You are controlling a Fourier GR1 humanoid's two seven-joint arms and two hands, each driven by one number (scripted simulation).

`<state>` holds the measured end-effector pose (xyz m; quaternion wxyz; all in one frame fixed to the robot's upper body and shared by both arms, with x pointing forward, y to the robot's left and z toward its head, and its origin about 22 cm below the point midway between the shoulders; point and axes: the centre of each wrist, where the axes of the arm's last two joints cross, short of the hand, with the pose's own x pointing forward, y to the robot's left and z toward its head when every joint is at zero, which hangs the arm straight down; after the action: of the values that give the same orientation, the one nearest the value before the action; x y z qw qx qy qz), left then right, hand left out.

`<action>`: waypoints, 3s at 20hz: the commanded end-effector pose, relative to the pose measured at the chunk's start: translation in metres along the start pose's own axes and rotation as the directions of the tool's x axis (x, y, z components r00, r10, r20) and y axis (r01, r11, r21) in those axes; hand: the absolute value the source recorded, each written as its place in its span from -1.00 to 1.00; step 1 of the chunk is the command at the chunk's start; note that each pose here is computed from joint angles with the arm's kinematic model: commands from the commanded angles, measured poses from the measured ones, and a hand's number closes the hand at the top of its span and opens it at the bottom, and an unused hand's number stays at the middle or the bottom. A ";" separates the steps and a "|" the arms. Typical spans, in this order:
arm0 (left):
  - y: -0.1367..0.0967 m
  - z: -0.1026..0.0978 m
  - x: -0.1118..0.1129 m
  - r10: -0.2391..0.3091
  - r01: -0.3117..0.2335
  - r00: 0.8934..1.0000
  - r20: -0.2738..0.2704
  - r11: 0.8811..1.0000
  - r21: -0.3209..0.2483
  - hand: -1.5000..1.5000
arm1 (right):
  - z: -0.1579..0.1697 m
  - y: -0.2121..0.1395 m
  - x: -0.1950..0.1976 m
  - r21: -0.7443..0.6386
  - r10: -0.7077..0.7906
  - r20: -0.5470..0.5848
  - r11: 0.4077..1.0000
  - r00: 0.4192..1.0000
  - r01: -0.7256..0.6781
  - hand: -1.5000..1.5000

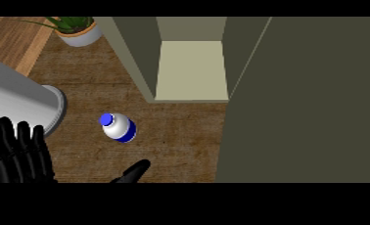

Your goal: Pick up the bottled water, place it into the cabinet and close the cabinet

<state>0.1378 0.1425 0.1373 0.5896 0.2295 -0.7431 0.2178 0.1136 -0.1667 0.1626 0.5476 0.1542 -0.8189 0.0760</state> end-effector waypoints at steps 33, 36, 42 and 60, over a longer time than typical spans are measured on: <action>-0.014 -0.046 -0.152 -0.047 0.049 0.989 -0.141 0.999 0.011 -1.00 | -0.001 0.017 0.018 -0.013 0.086 0.035 0.996 0.996 -0.085 -1.00; 0.009 -0.047 -0.162 -0.051 0.051 0.988 -0.148 0.999 -0.005 -1.00 | 0.005 0.009 0.031 -0.036 0.086 0.044 0.996 0.995 -0.084 -1.00; 0.017 -0.054 -0.207 -0.046 0.050 0.988 -0.150 0.999 0.023 -1.00 | 0.013 0.013 0.029 -0.030 0.090 0.035 0.996 0.995 -0.089 -1.00; 0.006 -0.042 -0.275 -0.045 0.058 0.986 -0.162 0.995 0.077 -1.00 | 0.009 0.004 0.025 -0.017 0.095 0.034 0.995 0.995 -0.094 -1.00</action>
<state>0.2191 0.1905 -0.1105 0.6508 0.2419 -0.6775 0.2428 0.1103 -0.1554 0.1659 0.5497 0.1327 -0.8196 0.0923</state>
